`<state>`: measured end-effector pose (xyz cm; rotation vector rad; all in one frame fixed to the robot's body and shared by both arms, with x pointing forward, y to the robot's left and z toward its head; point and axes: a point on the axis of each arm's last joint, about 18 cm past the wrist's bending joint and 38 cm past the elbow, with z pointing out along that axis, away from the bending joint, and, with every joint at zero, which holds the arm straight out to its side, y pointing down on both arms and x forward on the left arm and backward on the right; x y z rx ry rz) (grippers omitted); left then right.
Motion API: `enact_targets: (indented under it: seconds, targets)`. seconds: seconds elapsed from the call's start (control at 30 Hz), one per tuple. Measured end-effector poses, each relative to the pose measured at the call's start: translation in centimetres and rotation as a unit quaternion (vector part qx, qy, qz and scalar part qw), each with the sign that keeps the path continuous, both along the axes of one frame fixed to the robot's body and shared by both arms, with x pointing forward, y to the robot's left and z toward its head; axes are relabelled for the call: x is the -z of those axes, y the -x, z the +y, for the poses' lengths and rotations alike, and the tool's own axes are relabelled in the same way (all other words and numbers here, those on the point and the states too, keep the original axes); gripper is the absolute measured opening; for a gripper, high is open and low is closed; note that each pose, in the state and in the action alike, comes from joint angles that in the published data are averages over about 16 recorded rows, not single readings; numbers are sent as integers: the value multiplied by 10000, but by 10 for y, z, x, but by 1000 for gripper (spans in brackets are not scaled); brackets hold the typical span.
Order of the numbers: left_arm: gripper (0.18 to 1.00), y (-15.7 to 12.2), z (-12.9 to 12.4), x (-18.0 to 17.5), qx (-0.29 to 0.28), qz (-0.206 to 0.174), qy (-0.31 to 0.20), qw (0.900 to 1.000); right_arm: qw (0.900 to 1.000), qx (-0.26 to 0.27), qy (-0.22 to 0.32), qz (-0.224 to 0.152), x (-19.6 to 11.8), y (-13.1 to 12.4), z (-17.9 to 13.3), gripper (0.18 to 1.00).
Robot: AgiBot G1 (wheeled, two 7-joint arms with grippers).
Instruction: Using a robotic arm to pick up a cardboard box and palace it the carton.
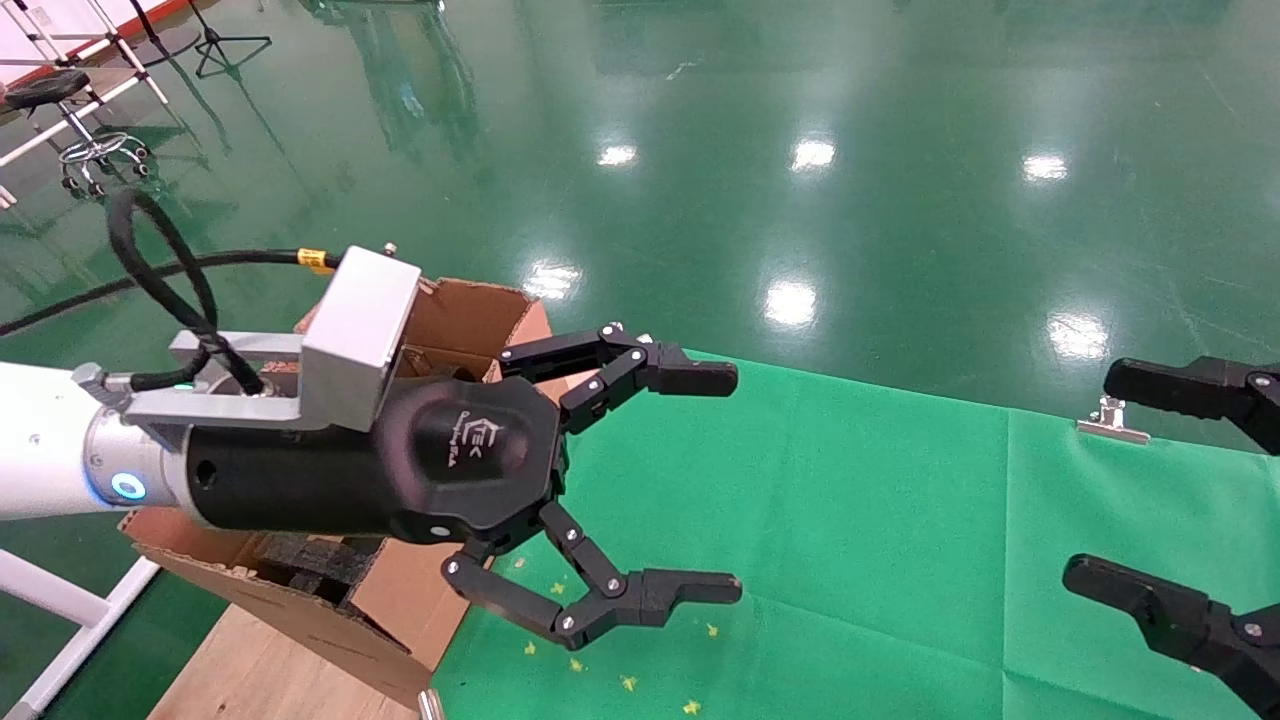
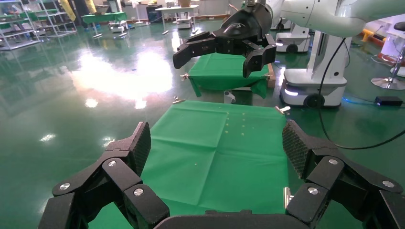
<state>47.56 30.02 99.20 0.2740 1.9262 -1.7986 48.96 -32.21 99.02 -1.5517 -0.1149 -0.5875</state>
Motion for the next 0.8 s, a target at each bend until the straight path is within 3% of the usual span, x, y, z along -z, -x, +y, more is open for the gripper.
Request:
enact_targets:
  seconds: [0.8]
  targets:
    - [1001,0,0,0,-3,0,-3,10000,10000,0,0,0,0,0,0,1001]
